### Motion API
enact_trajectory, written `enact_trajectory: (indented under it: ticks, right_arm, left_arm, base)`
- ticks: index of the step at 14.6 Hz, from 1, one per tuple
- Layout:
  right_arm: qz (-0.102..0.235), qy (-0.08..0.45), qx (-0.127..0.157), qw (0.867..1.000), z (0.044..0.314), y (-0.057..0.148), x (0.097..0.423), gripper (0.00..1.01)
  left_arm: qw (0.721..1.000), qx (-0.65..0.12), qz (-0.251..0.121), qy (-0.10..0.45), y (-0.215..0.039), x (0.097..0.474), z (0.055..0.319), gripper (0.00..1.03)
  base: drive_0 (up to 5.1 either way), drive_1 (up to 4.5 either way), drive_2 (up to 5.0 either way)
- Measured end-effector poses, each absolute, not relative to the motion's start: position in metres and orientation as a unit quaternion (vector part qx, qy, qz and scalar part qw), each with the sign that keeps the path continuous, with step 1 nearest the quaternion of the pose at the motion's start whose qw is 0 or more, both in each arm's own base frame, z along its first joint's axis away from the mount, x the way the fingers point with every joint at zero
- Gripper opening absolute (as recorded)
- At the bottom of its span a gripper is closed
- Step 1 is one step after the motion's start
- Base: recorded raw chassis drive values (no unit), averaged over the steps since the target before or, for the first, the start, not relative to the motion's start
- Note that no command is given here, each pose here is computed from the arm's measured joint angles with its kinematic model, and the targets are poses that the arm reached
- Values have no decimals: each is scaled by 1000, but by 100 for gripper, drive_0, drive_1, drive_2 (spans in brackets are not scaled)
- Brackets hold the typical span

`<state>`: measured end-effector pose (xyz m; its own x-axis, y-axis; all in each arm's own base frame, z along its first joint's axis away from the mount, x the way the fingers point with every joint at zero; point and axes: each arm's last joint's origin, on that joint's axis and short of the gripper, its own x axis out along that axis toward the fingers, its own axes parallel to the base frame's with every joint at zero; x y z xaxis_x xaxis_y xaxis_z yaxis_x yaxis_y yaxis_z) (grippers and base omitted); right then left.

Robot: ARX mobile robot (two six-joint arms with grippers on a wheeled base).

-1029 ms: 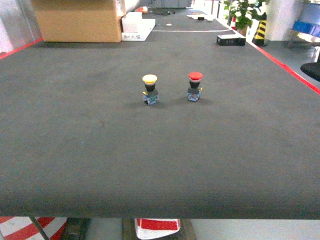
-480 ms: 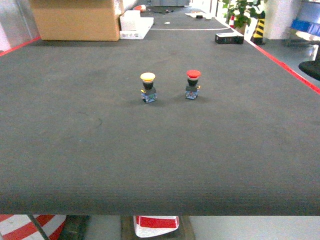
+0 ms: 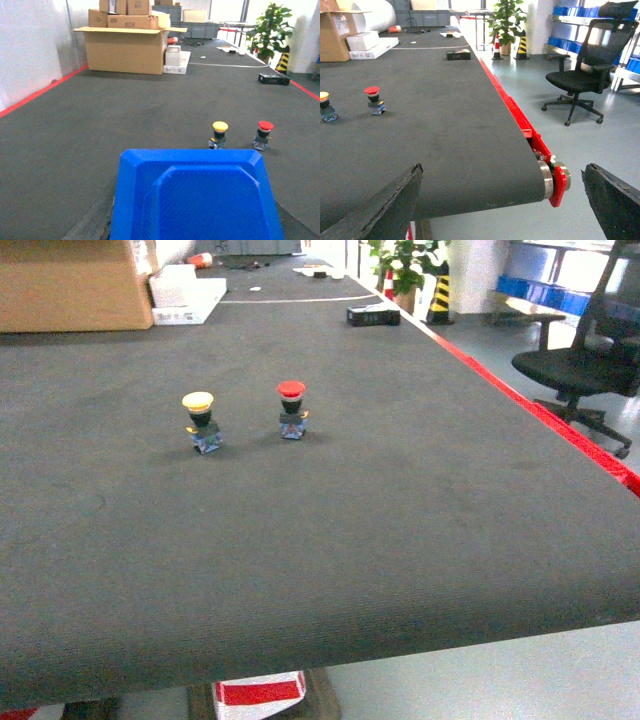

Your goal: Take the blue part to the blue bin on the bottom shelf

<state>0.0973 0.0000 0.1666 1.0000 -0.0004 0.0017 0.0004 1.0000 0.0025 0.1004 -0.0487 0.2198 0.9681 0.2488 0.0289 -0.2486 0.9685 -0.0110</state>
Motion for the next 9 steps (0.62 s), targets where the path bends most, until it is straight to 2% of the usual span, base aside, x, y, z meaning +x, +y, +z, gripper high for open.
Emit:
enact_trajectory:
  ticks: [9]
  right_arm:
    - [0, -1, 1, 1000, 167, 0, 97, 98]
  left_arm:
    - [992, -4, 125, -15, -49, 100, 220, 43]
  base:
    - [-156, -156, -156]
